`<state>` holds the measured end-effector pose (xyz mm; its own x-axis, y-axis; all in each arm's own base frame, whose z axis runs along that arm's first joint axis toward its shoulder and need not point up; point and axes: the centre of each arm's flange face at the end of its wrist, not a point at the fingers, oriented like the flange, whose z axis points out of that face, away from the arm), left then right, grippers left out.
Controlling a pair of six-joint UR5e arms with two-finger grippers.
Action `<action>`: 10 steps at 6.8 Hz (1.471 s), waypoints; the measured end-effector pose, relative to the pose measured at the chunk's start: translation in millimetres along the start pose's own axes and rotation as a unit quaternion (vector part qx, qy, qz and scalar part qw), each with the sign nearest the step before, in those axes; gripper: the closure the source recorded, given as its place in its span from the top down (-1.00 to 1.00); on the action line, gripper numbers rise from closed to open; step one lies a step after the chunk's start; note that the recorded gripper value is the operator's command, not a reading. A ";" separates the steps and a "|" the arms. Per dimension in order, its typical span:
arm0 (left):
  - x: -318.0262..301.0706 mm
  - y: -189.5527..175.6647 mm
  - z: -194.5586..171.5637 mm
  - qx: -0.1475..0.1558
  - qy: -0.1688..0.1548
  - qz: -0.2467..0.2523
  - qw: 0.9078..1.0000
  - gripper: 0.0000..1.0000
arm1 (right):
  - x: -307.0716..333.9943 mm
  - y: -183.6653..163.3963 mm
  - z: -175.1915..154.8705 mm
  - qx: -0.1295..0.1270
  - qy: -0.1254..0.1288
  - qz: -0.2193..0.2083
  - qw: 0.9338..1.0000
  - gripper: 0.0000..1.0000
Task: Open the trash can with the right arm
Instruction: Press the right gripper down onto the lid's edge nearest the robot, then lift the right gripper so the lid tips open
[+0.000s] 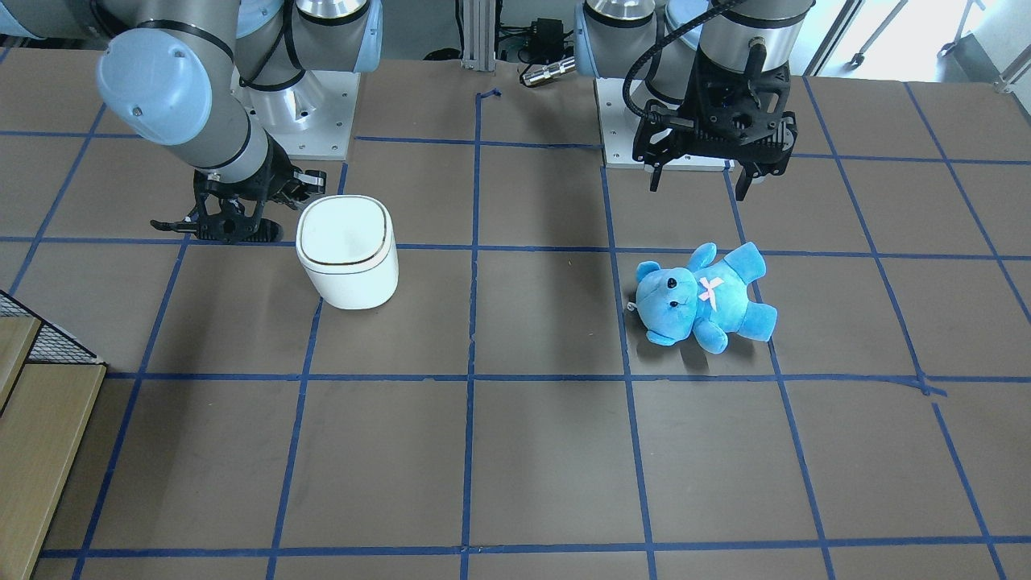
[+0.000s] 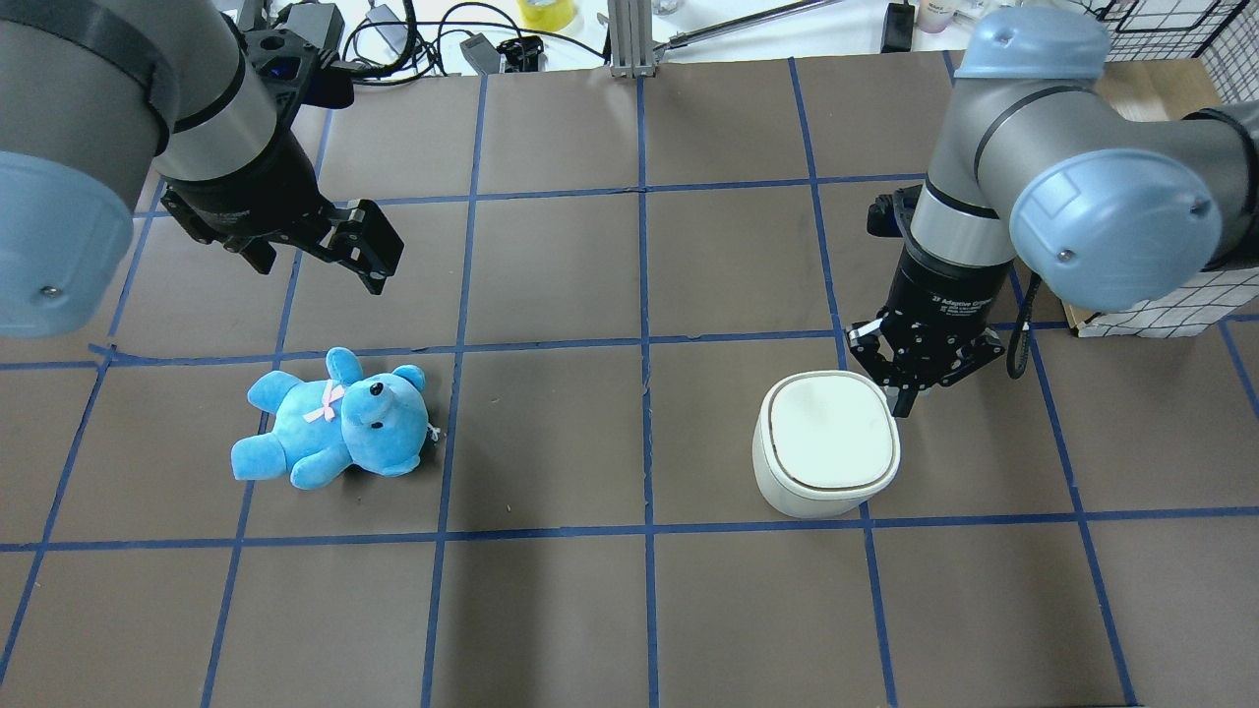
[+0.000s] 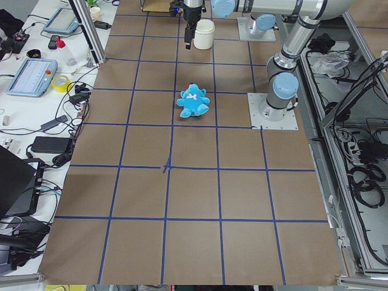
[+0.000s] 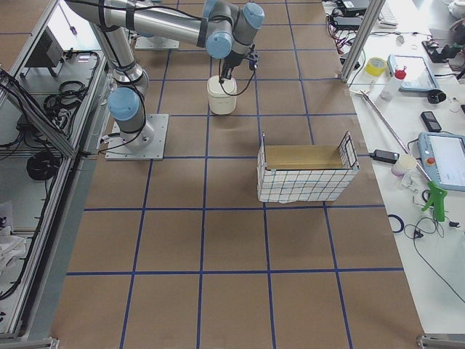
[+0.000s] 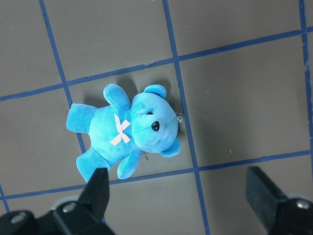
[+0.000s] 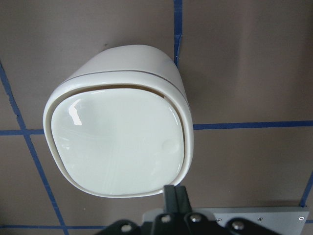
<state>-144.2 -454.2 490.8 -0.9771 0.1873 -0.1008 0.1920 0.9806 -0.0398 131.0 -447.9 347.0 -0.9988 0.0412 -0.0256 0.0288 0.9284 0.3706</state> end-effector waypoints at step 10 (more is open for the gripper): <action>0.0 0.0 0.0 0.000 0.000 0.000 1.000 1.00 | -1.6 -17.8 50.2 -0.041 -0.013 0.007 0.999 -1.00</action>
<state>-144.2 -454.2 490.8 -0.9771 0.1873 -0.1008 0.1921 0.9806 -0.0397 134.1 -446.0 293.9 -0.9970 0.0643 -0.0439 0.0381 0.8947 0.4451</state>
